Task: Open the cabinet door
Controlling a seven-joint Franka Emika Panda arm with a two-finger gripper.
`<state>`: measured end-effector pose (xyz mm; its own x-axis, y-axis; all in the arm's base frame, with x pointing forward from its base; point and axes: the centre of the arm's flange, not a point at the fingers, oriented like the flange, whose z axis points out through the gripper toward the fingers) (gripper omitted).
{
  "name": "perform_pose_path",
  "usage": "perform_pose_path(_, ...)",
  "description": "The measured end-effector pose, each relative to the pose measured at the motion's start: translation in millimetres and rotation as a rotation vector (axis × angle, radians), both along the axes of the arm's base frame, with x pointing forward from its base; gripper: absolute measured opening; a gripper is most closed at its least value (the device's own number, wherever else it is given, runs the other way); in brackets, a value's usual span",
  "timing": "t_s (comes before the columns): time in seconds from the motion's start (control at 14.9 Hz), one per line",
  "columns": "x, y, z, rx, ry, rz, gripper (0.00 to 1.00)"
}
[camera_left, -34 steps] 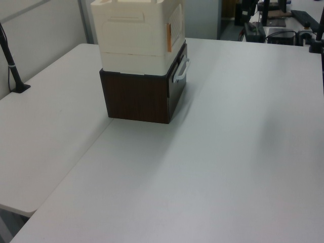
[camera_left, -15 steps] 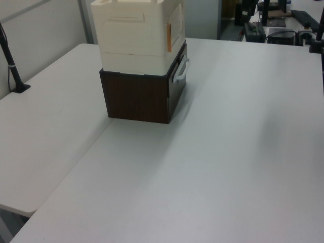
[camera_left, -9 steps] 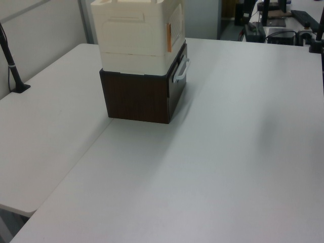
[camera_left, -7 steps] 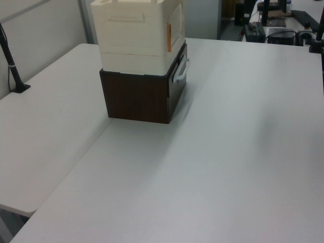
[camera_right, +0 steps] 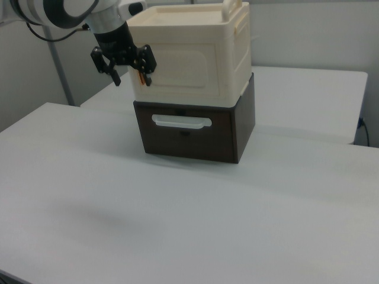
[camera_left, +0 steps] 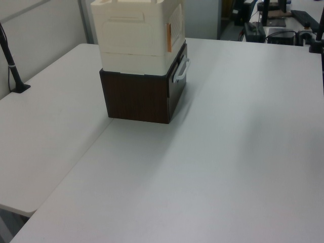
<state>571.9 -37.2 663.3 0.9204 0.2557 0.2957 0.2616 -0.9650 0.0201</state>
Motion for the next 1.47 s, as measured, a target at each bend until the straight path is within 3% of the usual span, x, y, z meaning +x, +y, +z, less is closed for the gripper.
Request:
perform_pose_path(0.2, 17.1, 14.5, 0.6, 0.098, -0.099, -0.001, 0.54)
perform_pose_path(0.4, 34.1, 27.9, -7.9, 0.126, -0.157, 0.001, 0.44)
perform_pose_path(0.8, 61.0, 49.4, -23.5, 0.123, -0.255, -0.008, 0.42)
perform_pose_path(1.47, 94.3, 90.0, -35.3, 0.164, -0.335, -0.051, 0.42)
